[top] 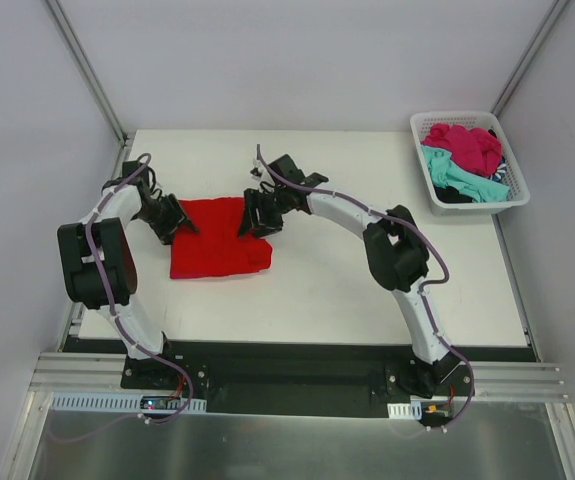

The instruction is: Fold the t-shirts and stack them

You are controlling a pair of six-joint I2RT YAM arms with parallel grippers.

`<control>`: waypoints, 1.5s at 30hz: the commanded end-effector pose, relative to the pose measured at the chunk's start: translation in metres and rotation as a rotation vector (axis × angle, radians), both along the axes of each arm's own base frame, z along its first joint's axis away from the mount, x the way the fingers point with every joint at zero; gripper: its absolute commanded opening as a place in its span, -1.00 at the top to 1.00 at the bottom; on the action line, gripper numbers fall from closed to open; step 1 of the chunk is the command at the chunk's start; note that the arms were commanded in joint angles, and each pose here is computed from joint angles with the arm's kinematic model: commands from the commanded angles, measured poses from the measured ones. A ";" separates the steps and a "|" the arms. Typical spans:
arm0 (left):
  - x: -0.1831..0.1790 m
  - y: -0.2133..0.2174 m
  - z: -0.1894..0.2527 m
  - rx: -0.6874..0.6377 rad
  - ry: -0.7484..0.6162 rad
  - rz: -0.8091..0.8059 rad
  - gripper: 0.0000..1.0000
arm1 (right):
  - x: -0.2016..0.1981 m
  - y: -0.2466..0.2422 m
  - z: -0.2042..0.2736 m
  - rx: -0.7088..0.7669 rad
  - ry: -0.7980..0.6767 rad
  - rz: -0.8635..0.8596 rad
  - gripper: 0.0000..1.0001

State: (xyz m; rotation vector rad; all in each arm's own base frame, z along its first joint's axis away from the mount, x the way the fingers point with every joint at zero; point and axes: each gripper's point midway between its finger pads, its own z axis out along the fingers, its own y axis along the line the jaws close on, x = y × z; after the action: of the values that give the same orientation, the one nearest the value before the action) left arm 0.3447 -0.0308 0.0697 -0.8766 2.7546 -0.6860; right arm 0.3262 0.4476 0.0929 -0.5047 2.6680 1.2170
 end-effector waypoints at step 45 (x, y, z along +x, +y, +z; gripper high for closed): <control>0.000 -0.063 0.050 -0.201 -0.133 -0.012 -0.40 | -0.002 -0.022 0.111 0.042 -0.208 0.015 -0.17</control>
State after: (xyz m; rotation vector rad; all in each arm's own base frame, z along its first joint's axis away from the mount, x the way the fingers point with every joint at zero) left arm 0.3441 -0.1007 0.0835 -0.9050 2.6691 -0.9884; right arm 0.3216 0.3996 0.1698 -0.5604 2.5647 1.0749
